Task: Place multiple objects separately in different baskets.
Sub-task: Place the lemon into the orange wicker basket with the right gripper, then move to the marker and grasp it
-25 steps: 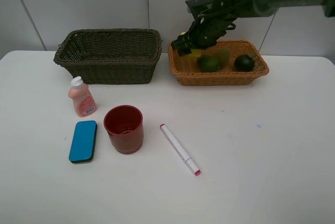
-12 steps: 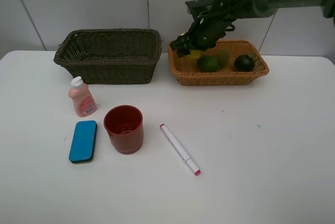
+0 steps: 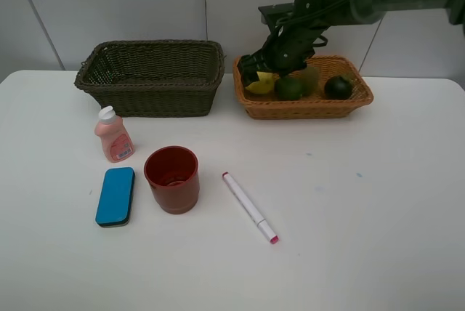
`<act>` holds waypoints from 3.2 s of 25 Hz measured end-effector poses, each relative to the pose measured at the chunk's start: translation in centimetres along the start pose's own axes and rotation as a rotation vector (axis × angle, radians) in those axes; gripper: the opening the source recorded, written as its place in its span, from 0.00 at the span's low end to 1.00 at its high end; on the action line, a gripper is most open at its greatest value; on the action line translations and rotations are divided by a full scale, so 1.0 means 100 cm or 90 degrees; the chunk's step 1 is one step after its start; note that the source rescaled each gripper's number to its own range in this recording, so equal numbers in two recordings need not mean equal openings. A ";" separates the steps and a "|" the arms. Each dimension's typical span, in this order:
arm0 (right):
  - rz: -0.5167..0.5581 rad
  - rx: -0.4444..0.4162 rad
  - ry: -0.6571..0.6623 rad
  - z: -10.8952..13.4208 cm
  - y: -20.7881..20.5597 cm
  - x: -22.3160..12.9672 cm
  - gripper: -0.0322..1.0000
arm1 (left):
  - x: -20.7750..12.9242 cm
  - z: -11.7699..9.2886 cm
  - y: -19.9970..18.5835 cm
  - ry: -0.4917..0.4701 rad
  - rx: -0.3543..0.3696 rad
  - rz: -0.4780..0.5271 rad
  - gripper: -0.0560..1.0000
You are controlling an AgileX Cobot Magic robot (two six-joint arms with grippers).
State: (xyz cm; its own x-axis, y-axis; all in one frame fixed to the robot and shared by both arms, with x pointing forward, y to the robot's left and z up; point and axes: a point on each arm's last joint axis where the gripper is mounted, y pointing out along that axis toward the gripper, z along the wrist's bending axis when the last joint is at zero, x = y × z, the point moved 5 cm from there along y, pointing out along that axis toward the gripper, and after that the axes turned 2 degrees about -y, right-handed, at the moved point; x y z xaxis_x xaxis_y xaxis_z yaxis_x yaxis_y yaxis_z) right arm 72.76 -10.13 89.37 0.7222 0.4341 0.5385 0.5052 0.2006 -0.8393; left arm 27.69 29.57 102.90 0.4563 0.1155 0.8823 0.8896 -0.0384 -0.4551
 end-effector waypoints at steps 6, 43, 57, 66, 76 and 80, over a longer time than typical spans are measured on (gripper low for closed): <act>-0.001 0.000 0.005 0.000 0.000 0.000 1.00 | 0.000 0.000 0.000 0.000 0.000 0.000 1.00; 0.289 0.075 -0.066 0.111 -0.145 -0.066 1.00 | 0.000 0.000 0.000 0.000 0.000 0.000 1.00; 0.299 0.091 -0.049 0.142 -0.098 -0.139 0.98 | 0.000 0.000 0.000 0.000 0.000 0.000 1.00; 0.273 0.102 -0.079 0.156 -0.086 -0.161 0.96 | 0.000 0.000 0.000 0.000 0.000 0.000 1.00; 0.282 0.101 -0.096 0.163 -0.079 -0.169 0.94 | 0.000 0.000 0.000 0.000 0.000 0.000 1.00; 0.309 0.097 -0.099 0.163 -0.071 -0.177 0.94 | 0.000 0.000 0.000 0.000 0.000 0.000 1.00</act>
State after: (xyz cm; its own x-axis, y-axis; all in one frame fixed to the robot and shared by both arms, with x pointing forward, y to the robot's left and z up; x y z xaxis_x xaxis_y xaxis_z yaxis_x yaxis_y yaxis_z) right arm 48.67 -4.94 84.56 0.7717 0.6311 0.0785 0.0477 0.0656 -0.9967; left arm 27.69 29.57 102.90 0.4563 0.1155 0.8823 0.8896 -0.0384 -0.4551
